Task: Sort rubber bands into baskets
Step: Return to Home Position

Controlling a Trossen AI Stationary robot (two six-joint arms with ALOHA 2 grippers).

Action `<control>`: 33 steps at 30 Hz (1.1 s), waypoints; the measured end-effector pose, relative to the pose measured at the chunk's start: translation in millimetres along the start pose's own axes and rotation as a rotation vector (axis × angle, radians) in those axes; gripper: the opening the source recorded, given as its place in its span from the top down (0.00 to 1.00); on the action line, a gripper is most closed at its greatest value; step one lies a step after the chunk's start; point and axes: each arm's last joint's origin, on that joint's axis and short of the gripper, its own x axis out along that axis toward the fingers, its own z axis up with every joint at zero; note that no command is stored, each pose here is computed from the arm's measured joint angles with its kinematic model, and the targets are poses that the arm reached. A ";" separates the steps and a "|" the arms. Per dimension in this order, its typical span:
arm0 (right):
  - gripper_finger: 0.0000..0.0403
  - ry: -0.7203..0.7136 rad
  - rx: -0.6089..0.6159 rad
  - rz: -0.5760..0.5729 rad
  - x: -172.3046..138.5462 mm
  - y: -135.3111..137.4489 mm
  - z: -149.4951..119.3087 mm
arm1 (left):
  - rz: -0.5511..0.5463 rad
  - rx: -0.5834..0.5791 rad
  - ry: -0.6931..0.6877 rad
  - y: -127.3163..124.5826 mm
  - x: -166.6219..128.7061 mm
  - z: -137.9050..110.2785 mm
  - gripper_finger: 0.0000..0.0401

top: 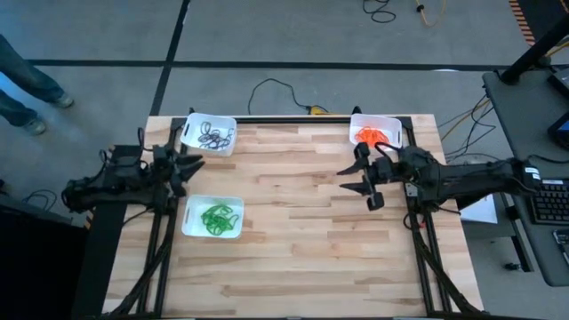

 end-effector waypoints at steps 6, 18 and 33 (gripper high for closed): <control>0.63 0.064 0.053 0.002 -3.5 1.7 -10.2 | 0.067 0.057 0.030 3.9 -0.8 -5.0 0.72; 0.63 -0.040 -0.003 -0.106 -38.1 13.6 -62.2 | -0.237 0.201 0.045 -4.2 9.6 -22.0 0.72; 0.63 -0.008 0.101 -0.102 -51.8 19.5 -83.0 | -0.326 0.179 0.018 3.4 36.8 -84.2 0.72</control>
